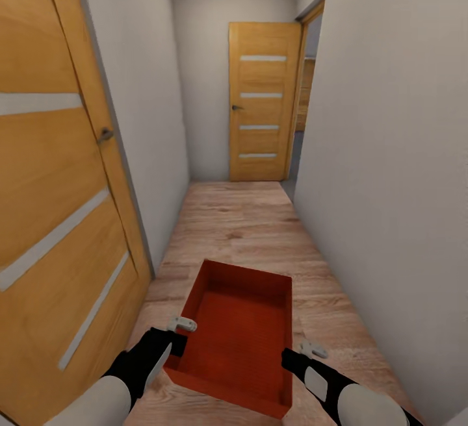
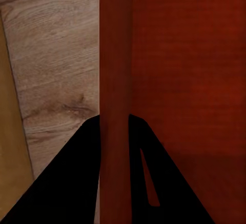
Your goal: Move the two storage containers from the living room to the garage. In the garage, place one container on the floor and stack the other container on top of it (either order is fine).
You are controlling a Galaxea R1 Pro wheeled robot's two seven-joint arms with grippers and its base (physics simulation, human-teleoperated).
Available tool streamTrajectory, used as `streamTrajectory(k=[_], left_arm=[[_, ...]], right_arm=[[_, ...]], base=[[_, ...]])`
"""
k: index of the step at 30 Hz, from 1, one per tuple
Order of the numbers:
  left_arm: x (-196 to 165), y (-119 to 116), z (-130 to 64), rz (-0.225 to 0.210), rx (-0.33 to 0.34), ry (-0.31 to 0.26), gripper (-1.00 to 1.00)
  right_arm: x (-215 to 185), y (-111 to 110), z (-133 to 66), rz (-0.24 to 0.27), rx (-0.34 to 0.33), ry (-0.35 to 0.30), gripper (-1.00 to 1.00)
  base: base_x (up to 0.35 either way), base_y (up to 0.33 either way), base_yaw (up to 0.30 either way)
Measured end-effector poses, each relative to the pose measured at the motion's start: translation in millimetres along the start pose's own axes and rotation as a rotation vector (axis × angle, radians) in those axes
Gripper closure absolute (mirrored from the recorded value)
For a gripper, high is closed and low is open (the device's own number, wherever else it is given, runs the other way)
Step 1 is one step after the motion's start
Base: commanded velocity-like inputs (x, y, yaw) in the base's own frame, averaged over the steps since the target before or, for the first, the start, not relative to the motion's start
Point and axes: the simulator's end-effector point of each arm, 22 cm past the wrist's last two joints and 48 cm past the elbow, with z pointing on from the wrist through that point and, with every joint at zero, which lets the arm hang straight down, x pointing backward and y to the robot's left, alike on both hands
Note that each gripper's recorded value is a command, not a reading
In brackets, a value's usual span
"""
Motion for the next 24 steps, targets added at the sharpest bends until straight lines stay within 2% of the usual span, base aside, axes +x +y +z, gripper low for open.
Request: streamTrajectory(k=[24], left_arm=[[0.1, 0.1, -0.1, 0.000, 0.000, 0.000, 1.00]], right_arm=[[0.0, 0.0, -0.1, 0.000, 0.000, 0.000, 1.00]], base=[[0.339, 0.116, -0.004]])
